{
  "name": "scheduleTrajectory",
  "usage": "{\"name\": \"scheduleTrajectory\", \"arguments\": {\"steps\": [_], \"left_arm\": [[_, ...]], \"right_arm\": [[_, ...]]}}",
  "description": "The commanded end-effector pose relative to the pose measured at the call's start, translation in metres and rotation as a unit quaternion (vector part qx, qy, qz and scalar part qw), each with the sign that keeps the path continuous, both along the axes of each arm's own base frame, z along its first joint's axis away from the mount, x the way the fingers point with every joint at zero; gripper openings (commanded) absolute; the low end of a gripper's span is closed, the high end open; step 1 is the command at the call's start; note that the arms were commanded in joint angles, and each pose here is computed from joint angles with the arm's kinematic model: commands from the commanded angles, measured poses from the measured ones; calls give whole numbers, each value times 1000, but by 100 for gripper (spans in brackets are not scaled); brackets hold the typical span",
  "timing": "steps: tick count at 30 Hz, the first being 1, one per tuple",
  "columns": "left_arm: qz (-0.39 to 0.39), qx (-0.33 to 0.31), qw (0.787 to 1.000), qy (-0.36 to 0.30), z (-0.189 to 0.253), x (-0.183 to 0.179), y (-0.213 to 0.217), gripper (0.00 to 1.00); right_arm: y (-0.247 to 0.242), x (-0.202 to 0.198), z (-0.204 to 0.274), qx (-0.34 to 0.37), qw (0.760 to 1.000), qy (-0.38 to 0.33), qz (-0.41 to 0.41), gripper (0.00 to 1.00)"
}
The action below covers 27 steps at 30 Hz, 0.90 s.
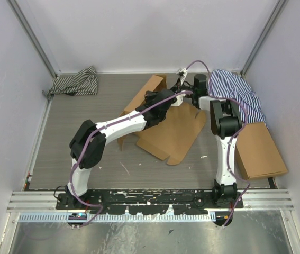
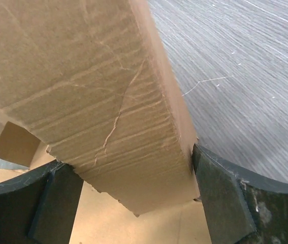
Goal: Fold the paper box
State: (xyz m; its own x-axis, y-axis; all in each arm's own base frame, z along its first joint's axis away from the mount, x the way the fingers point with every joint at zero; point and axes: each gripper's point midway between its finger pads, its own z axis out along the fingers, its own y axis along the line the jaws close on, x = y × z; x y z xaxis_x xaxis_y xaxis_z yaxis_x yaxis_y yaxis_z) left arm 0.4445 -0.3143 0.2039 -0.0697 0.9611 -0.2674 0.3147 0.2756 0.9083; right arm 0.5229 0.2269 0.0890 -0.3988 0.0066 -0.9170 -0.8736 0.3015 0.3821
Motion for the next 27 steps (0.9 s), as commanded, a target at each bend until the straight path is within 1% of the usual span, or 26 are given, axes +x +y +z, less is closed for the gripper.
{"name": "scheduleTrajectory", "arguments": {"steps": [1,9,13,15,19,27], "left_arm": [[-16,-4,1000,18,-13,-2,-14,0],[-28,-14,999,20,-7,-10,-20,0],[-36,-12,999,27,-9,-15,-23,0],[-34,-23,999,36,-14,-17,-23,0],[-34,-15,998,40,-20,-18,-25,0],[-28,-15,999,26,-4,-16,-24,0]], "right_arm": [[5,-16,64,11,997,-75,30,89],[4,-8,59,4,997,-71,22,96],[1,-4,55,3,998,-65,20,96],[-1,-3,53,4,998,-65,22,95],[-7,-8,54,8,997,-62,33,94],[-22,-18,56,10,997,-60,35,94]]}}
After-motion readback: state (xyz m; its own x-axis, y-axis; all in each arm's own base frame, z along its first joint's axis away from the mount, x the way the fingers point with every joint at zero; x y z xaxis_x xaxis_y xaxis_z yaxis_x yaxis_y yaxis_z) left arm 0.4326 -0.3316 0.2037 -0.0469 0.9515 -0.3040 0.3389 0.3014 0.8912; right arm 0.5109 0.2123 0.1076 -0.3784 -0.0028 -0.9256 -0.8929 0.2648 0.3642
